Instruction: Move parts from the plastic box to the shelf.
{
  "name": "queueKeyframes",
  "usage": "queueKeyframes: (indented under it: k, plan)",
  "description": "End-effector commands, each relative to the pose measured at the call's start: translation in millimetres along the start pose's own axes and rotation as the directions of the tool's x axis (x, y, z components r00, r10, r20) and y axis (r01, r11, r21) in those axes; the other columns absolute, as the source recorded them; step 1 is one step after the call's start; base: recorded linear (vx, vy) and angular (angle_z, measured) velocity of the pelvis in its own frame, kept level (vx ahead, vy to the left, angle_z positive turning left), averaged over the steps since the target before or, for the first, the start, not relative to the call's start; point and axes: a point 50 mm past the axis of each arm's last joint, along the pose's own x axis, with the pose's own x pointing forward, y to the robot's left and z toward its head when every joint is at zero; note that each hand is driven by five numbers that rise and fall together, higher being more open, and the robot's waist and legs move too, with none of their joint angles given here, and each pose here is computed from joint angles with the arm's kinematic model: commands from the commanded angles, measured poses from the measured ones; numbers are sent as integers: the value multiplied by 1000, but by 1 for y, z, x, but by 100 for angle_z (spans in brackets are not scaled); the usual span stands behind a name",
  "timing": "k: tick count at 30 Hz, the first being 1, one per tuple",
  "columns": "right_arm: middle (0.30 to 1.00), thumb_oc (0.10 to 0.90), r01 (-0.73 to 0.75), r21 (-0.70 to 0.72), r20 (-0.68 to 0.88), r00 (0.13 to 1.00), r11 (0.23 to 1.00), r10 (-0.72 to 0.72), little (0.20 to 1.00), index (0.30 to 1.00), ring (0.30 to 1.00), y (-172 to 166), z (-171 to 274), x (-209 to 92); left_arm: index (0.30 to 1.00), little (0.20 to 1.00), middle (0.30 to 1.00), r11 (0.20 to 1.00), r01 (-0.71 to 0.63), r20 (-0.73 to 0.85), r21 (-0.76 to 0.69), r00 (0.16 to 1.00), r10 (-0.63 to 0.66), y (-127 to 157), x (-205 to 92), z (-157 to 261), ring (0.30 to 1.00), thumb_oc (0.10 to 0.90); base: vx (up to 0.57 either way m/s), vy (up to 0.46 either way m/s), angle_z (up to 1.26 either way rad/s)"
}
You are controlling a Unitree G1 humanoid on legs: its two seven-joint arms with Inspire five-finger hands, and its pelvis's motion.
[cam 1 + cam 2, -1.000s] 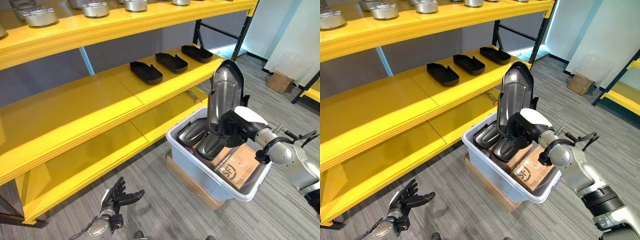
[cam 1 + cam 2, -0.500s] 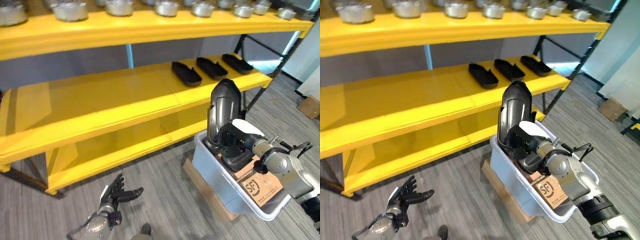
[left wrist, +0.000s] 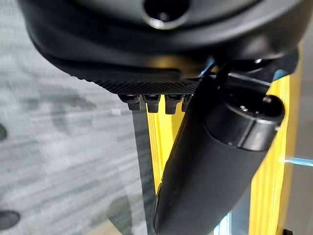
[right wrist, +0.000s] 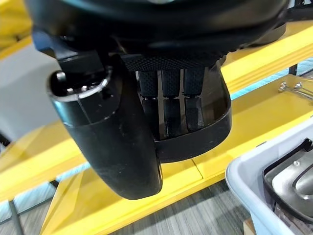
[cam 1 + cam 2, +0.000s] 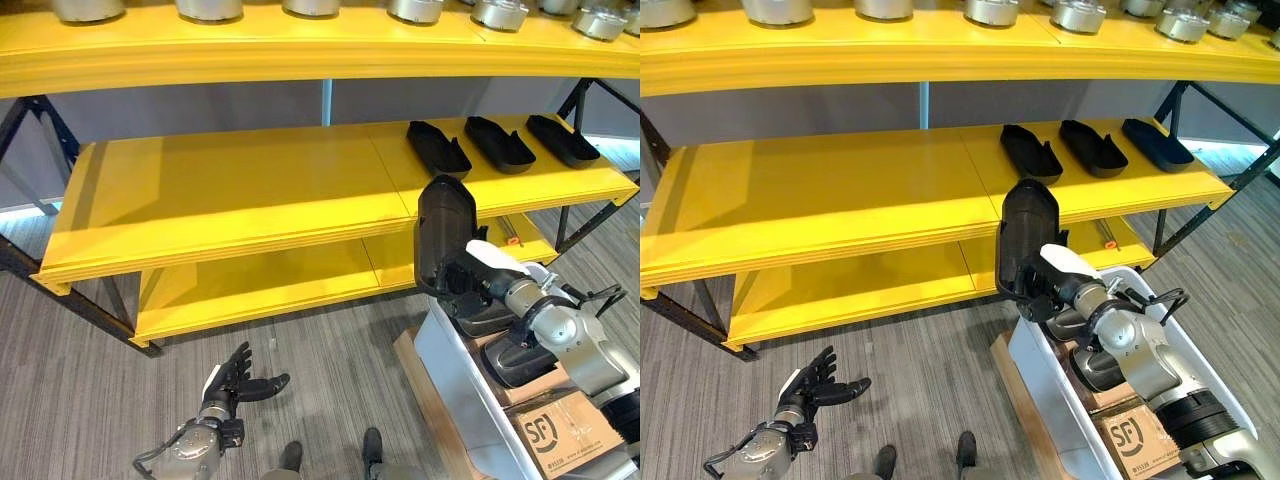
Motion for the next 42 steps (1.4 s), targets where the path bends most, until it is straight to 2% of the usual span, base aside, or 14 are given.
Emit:
queueKeyframes:
  k: [1, 10, 17, 23, 32, 42]
  plan:
    - [300, 400, 300, -38, 165, 943, 953, -290, 300, 300, 300, -83, 37, 1, 1000, 1000, 1000, 998, 38, 206, 46, 978, -47, -1, 5, 46, 1000, 900, 69, -143, -4]
    - [300, 400, 280, -28, 193, 943, 960, -270, 300, 300, 300, -82, 44, 4, 1000, 1000, 1000, 998, 55, 176, 26, 983, -58, -5, 4, 37, 1000, 900, 18, -113, 3]
    - [300, 400, 292, -39, 222, 935, 956, -277, 300, 300, 300, -89, 49, 3, 1000, 1000, 1000, 996, 84, 207, 23, 975, -86, -14, 6, 46, 1000, 900, 17, -131, 12]
    - [300, 400, 296, -24, 254, 926, 955, -281, 300, 300, 300, -93, 58, 6, 1000, 1000, 1000, 995, 89, 206, -46, 976, -77, -18, 6, 44, 1000, 900, -63, -200, 20]
    - [300, 400, 323, -20, 143, 938, 946, -317, 300, 300, 300, -86, 25, -14, 1000, 1000, 1000, 993, 109, 176, -32, 979, -102, -25, 8, 39, 1000, 900, 95, 32, 57]
    - [300, 400, 291, 23, 103, 951, 956, -292, 300, 300, 300, -63, 17, -11, 1000, 1000, 1000, 996, 87, 189, 5, 978, -86, -18, 6, 42, 1000, 900, 175, 179, -44]
